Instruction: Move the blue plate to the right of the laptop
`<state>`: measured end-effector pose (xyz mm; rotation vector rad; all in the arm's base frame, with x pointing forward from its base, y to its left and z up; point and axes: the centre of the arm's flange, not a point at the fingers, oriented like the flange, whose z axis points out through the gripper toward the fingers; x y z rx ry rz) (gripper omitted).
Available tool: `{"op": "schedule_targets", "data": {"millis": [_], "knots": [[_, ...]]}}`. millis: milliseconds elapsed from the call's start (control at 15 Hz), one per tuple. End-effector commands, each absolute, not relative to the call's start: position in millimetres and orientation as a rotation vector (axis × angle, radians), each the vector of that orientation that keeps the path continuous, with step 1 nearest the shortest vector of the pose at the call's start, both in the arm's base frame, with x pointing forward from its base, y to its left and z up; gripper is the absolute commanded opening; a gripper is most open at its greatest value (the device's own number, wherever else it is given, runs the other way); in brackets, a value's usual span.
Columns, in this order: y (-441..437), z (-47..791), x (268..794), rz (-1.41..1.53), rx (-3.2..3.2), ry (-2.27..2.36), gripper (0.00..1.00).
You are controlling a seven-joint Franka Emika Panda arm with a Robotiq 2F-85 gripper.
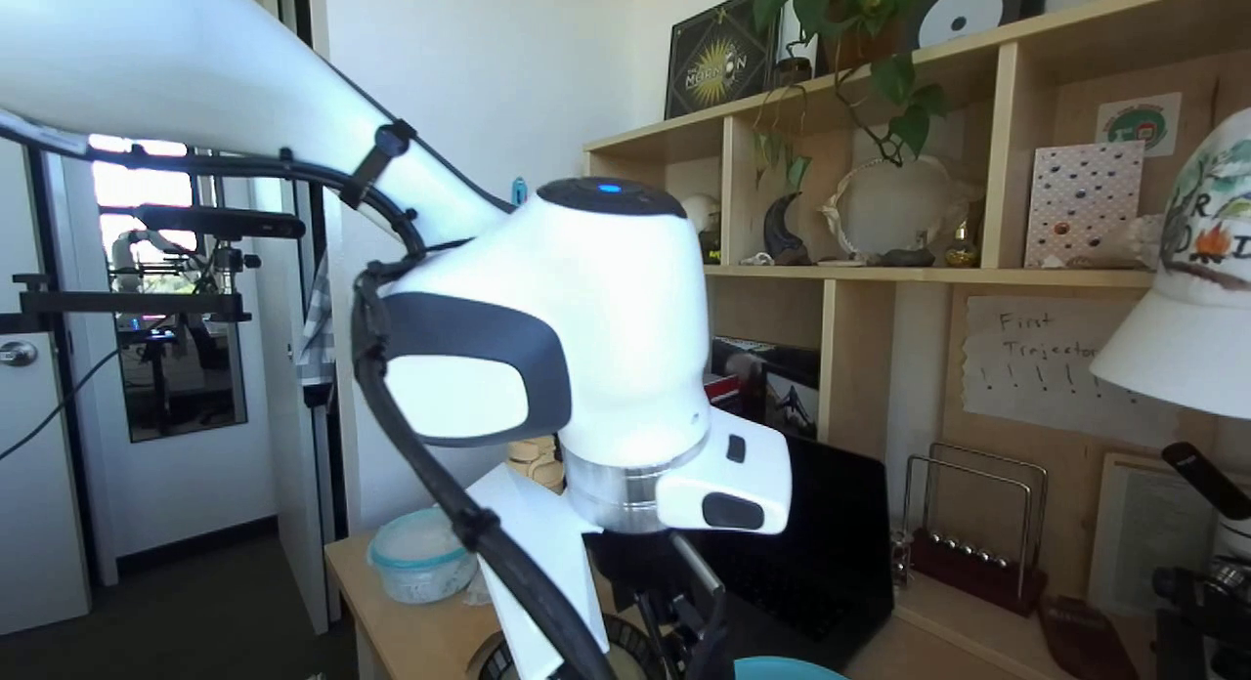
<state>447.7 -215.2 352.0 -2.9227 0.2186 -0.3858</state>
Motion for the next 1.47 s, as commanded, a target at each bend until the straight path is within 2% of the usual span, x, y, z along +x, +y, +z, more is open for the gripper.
{"op": "schedule_targets", "data": {"millis": [0,667,1400], "knots": [[-229.2,325.7,479.1,-0.413,-2.866,0.323,1.00],[-247.1,233.1,489.3,-0.393,-2.713,0.788,1.00],[-237.6,167.9,478.4,-0.193,-2.655,1.106,1.00]]}}
